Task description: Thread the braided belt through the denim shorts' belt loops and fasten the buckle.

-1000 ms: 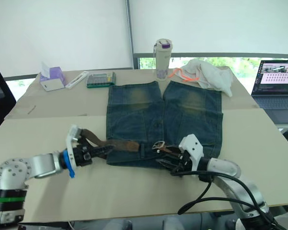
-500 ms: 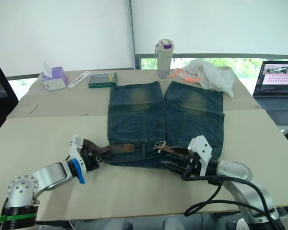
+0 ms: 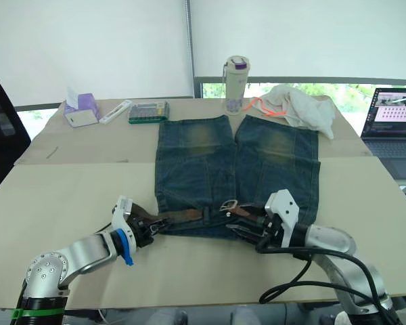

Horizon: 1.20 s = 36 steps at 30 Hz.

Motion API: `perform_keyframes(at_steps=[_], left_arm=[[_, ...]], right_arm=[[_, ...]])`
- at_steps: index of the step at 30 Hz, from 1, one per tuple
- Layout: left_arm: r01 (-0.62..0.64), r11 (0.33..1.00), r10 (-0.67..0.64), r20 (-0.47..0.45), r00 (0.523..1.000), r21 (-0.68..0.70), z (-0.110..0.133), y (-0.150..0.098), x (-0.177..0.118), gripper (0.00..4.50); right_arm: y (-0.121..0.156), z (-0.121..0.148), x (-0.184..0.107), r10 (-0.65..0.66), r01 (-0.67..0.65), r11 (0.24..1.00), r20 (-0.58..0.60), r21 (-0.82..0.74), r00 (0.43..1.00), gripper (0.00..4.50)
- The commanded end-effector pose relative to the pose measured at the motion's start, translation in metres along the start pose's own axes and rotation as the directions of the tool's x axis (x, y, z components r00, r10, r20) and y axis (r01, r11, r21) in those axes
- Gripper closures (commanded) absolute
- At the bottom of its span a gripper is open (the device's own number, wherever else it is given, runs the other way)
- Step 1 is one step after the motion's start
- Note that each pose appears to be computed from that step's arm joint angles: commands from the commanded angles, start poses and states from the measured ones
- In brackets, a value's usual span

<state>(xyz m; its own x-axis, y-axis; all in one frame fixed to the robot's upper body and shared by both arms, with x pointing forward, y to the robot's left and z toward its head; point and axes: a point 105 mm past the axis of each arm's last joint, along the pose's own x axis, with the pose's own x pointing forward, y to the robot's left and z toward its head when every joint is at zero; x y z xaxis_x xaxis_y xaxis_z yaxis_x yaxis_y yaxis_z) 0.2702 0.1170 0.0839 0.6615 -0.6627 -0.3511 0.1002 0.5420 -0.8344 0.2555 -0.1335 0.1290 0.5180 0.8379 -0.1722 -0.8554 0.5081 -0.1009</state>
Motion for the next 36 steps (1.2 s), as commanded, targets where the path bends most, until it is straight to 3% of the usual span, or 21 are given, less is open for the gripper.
perform_keyframes(at_steps=[1,14,31,36], left_arm=[[0.073,0.997,-0.072,-0.028,0.997,0.012,-0.005,-0.019,-0.002,4.50],[0.065,0.998,-0.065,-0.059,0.996,0.008,-0.004,-0.018,-0.012,4.50],[0.045,0.997,-0.049,-0.078,0.996,-0.057,-0.018,-0.014,0.026,4.50],[-0.021,1.000,0.019,-0.086,0.996,-0.018,-0.015,-0.008,0.024,4.50]], right_arm=[[0.003,0.010,-0.001,-0.006,0.007,1.000,0.035,-0.026,0.999,0.99],[0.002,0.008,0.000,-0.015,0.016,1.000,0.044,-0.020,0.999,0.99],[0.009,0.007,0.004,0.016,-0.016,1.000,0.021,-0.009,1.000,0.99],[0.010,0.006,0.004,0.014,-0.014,1.000,0.008,0.009,1.000,0.99]])
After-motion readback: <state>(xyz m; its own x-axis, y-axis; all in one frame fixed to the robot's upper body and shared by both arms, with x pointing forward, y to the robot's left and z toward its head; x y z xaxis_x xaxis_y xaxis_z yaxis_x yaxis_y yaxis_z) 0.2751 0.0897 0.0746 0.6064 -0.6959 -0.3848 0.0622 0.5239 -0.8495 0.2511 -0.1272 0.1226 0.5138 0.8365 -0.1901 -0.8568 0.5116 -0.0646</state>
